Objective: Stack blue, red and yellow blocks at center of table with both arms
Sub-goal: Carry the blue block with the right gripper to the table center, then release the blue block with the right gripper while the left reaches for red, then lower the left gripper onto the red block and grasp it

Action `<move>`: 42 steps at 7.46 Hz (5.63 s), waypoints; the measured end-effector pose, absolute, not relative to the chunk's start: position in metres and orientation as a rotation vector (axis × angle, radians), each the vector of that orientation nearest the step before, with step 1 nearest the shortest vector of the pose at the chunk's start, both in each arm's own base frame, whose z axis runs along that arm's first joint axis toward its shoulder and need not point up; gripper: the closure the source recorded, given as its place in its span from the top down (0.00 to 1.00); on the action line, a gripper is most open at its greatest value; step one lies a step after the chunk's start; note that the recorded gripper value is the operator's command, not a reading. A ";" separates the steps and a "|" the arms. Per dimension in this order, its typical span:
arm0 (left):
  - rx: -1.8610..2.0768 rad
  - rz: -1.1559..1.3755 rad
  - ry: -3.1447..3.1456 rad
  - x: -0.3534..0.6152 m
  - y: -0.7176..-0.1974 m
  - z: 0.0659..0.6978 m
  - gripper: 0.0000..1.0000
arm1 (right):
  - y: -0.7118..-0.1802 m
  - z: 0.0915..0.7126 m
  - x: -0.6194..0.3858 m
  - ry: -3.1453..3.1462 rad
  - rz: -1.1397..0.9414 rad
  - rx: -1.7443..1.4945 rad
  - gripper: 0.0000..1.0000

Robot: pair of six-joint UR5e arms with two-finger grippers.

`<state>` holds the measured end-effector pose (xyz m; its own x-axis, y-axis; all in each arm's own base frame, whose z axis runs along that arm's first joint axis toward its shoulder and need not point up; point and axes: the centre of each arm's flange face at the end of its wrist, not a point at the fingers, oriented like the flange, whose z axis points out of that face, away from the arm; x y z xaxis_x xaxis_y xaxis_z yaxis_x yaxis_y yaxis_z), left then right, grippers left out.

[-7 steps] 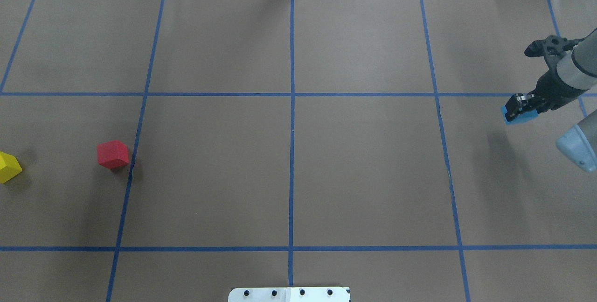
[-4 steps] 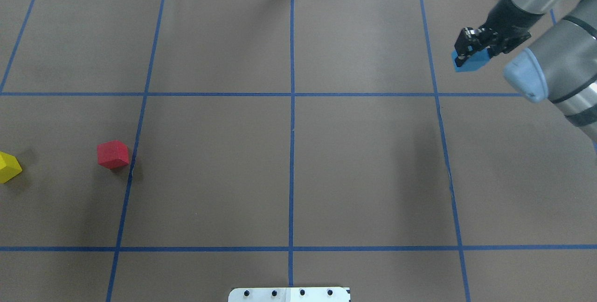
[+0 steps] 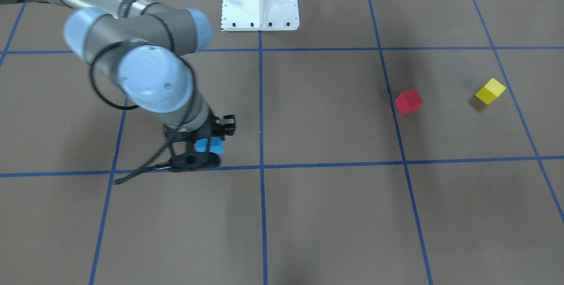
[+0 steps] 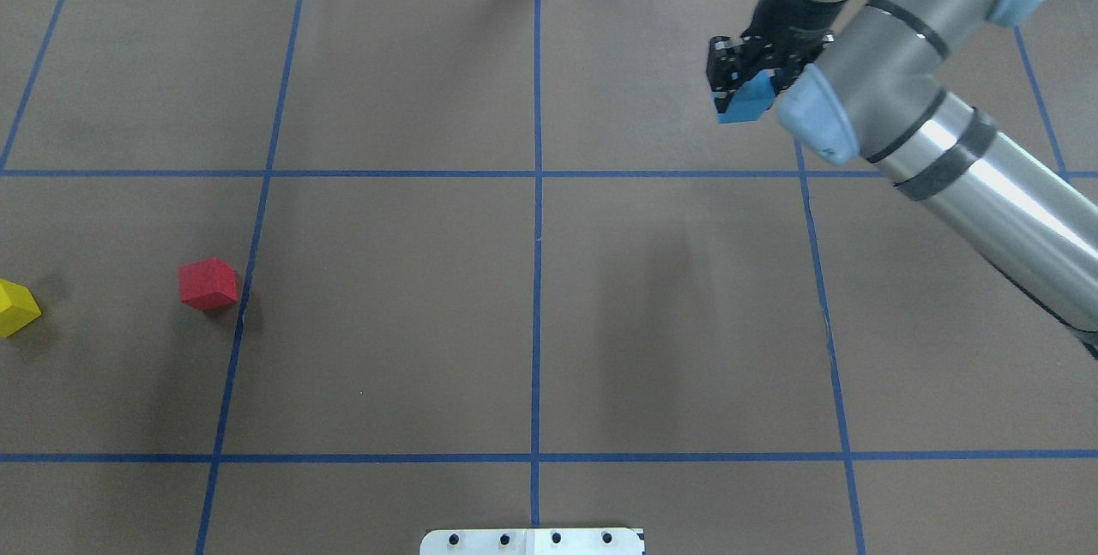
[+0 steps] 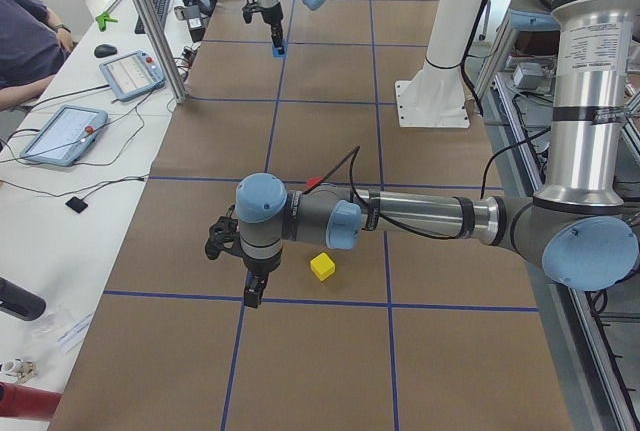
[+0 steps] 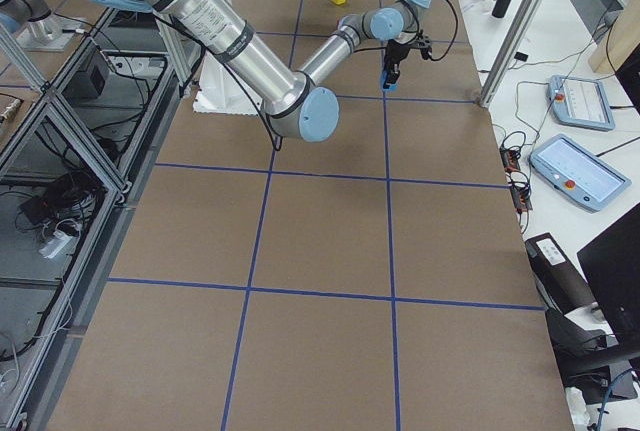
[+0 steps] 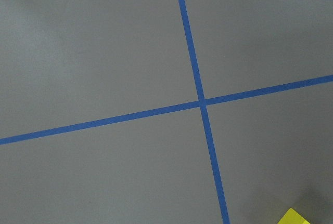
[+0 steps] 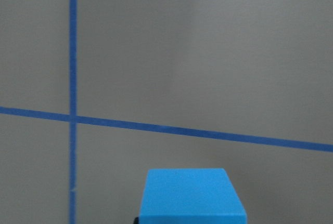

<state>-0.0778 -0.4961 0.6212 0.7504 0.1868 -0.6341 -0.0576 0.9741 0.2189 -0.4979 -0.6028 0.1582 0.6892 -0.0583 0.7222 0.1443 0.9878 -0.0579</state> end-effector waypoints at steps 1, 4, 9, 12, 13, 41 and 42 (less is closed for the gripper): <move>0.191 0.134 0.711 -0.078 -0.496 0.621 1.00 | -0.587 0.149 -0.543 -0.790 -0.096 -0.124 0.00; 0.193 0.134 0.711 -0.078 -0.497 0.620 1.00 | -0.544 0.168 -0.614 -0.752 -0.084 -0.128 0.00; 0.197 0.135 0.710 -0.078 -0.499 0.617 1.00 | -0.528 0.203 -0.631 -0.765 -0.063 -0.128 0.99; 0.200 0.136 0.710 -0.077 -0.501 0.616 1.00 | -0.530 0.195 -0.629 -0.805 -0.004 -0.127 0.99; 0.203 0.139 0.710 -0.077 -0.502 0.614 1.00 | -0.532 0.191 -0.625 -0.813 0.001 -0.123 1.00; 0.029 -0.299 0.738 0.353 -0.419 0.462 0.00 | -0.670 0.375 -0.281 -0.753 -0.181 0.065 1.00; 0.031 -0.291 0.748 0.351 -0.417 0.456 0.00 | -0.670 0.375 -0.280 -0.753 -0.181 0.064 1.00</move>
<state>0.3513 -0.4174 0.4555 0.6951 -0.2495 -0.6743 0.2712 0.9596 -0.0754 -0.2804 -0.6698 0.3753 0.7150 -0.1862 0.6738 0.1401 0.9825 0.1228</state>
